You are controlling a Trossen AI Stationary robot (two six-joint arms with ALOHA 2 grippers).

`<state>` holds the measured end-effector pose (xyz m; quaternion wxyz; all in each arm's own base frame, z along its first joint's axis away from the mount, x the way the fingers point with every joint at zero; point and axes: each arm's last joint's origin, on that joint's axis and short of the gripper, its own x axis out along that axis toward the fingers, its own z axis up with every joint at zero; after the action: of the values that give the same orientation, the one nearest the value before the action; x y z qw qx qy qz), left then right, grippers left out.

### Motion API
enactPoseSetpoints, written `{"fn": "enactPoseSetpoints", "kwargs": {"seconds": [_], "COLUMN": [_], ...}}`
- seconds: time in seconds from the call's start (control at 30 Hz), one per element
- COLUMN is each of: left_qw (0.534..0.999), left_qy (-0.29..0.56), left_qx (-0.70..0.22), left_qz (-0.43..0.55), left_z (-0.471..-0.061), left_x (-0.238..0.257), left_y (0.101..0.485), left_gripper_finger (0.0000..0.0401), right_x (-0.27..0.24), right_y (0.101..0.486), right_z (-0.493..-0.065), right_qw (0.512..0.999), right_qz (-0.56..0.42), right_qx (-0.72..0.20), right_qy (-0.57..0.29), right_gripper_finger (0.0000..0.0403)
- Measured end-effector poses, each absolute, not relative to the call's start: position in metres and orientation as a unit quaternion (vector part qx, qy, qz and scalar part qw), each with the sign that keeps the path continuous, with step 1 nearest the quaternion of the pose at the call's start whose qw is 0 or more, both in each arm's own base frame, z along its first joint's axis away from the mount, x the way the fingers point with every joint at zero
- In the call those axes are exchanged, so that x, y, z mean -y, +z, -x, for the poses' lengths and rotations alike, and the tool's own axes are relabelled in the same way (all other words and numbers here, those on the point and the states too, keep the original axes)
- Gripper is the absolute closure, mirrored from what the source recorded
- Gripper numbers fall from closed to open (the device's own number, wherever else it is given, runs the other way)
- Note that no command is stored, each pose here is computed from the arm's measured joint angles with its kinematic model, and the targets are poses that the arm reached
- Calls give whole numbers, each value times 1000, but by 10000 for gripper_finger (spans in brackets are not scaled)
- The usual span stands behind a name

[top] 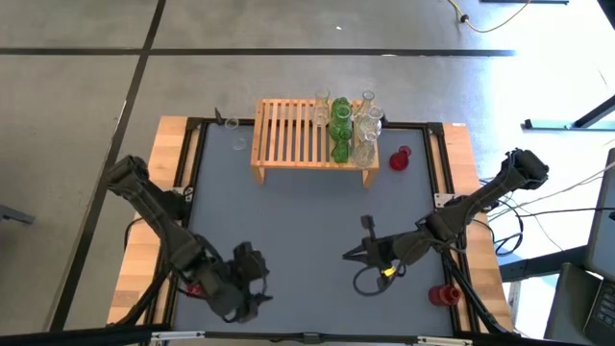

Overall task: Sort vases onto shelf
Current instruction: Put the transparent vase on the shelf aligned with the other transparent vase

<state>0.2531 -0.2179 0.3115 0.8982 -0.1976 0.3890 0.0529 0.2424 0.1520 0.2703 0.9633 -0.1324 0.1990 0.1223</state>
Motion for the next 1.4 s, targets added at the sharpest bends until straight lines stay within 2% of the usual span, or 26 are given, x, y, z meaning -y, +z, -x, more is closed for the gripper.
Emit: {"fn": "enactPoseSetpoints", "kwargs": {"seconds": [0.1,0.23,0.43,0.63,0.87,1.4], "left_qw": [894,872,803,750,733,714], "left_qy": [17,32,90,118,156,166], "left_qx": [-396,-426,-518,-589,-611,-641], "left_qz": [208,240,279,276,255,225], "left_z": [-265,-265,-239,-211,-190,-177], "left_x": [224,219,218,231,237,235], "left_y": [306,309,305,293,277,241], "left_gripper_finger": [90,94,104,108,108,108], "right_x": [-152,-152,-151,-148,-147,-147], "right_y": [268,267,267,268,268,268], "right_z": [-242,-242,-242,-243,-243,-243], "right_qw": [961,959,956,958,955,953], "right_qz": [138,147,171,192,209,221], "right_qx": [-206,-211,-207,-202,-203,-201], "right_qy": [122,123,120,63,52,54], "right_gripper_finger": [391,391,391,391,391,391]}}
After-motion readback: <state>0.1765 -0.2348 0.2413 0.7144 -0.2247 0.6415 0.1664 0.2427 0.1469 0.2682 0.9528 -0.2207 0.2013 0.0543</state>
